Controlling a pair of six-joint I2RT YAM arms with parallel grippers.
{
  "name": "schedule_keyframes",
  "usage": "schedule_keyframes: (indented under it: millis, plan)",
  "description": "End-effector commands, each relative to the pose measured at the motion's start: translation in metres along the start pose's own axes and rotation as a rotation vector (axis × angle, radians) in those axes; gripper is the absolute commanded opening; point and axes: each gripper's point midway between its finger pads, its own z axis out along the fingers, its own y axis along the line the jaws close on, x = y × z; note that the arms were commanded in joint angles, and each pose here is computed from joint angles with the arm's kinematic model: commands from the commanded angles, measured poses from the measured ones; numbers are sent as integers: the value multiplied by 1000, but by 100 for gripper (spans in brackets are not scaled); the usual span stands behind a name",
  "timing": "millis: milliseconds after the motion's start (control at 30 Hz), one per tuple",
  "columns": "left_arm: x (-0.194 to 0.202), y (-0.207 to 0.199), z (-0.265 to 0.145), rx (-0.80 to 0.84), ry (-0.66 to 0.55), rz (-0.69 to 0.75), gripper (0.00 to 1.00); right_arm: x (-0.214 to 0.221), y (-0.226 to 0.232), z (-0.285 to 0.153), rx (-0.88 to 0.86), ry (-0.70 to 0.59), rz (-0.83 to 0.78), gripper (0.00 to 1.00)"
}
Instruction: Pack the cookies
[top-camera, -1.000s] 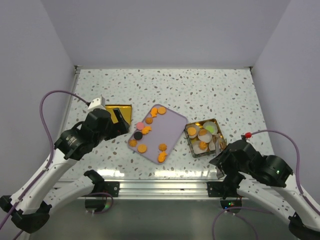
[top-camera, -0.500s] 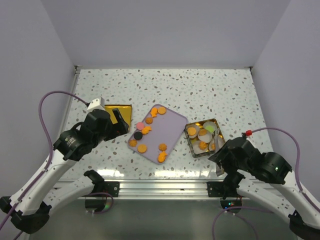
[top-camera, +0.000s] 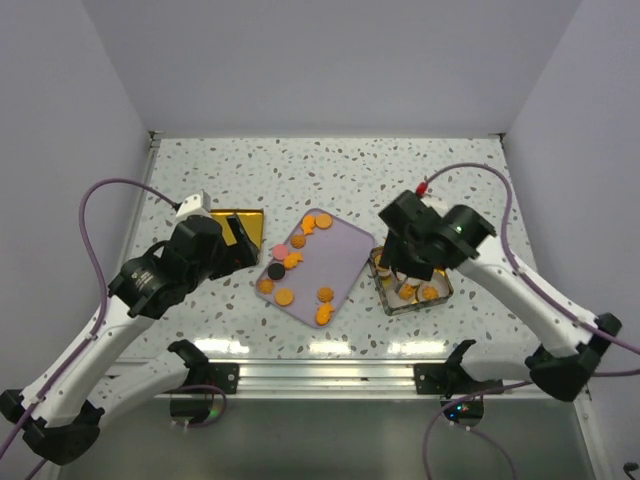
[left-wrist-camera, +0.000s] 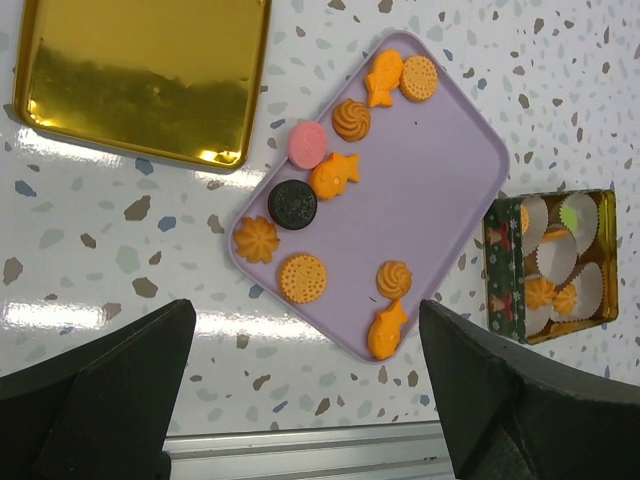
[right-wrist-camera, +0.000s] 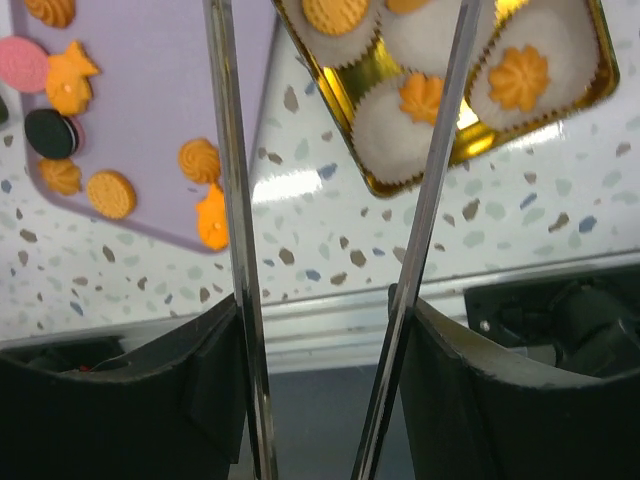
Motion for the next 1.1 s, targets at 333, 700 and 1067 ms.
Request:
schedule_keyframes:
  millis: [333,700,1067]
  plan:
    - [-28,-16,-22,69,-77,-49,100,-145,85,110,66,-31,-108,55]
    - [-51,-7,-35,21,-165,-11,100,-170,74,225,85,110,11,54]
    - [-51,0,-34,-11,-171,1,100,-131,46,275,164,245,-12,71]
